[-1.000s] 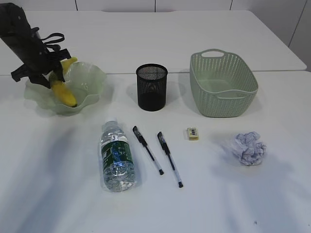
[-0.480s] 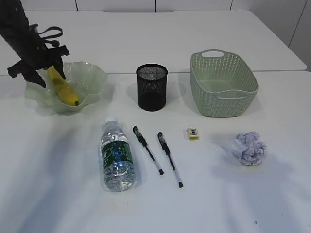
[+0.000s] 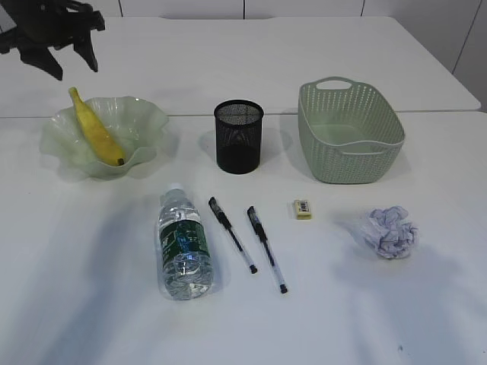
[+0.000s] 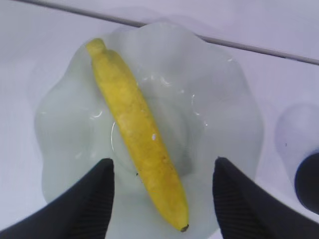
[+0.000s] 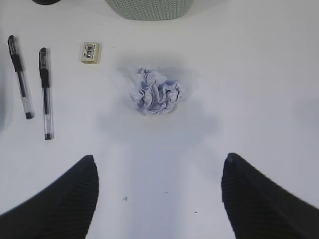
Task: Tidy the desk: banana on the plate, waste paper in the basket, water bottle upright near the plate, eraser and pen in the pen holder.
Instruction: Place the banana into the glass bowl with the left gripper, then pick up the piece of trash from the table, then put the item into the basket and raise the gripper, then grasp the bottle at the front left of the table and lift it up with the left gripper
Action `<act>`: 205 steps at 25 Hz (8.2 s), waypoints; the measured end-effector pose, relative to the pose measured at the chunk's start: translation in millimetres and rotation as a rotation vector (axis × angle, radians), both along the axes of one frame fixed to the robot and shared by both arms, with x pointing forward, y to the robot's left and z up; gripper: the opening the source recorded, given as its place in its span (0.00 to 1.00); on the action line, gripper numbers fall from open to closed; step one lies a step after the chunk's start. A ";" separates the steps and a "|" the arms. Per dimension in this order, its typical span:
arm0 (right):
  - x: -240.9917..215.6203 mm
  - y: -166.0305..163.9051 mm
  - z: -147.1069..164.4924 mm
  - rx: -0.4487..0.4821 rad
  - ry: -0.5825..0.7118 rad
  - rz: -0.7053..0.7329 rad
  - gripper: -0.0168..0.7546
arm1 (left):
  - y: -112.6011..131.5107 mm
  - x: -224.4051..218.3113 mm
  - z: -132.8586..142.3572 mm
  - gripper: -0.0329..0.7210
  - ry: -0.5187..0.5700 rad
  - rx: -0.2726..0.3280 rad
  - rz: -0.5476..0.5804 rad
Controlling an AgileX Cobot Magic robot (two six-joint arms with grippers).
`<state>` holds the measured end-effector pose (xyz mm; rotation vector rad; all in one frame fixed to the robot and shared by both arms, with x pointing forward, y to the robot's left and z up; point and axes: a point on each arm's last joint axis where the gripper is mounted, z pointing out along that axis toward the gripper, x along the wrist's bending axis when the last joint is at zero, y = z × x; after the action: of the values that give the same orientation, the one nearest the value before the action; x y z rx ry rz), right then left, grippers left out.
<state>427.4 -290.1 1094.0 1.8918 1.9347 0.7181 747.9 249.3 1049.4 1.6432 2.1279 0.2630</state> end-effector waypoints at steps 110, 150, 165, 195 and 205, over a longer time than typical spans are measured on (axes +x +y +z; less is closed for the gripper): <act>161.6 39.6 -165.9 -0.064 0.460 0.103 0.17 | 19.5 -271.3 -18.8 0.61 0.114 0.174 -0.282; 315.2 51.5 -109.9 -0.008 0.054 -0.064 0.29 | 19.4 -273.7 -19.6 0.58 0.141 0.168 -0.284; 304.5 51.5 -73.9 -0.015 0.139 -0.062 0.72 | 15.5 -272.3 -18.9 0.57 0.121 0.119 -0.267; 94.3 33.0 32.7 -0.053 0.247 0.126 0.72 | 9.3 -272.6 -18.2 0.56 0.107 0.066 -0.318; 35.9 25.8 0.9 -0.059 0.312 0.124 0.72 | -50.4 -277.0 -8.8 0.56 -0.019 -0.078 -0.455</act>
<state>463.3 -264.3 1094.8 1.9565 2.2497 0.4111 470.8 199.0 1040.7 2.0049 1.6652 0.0520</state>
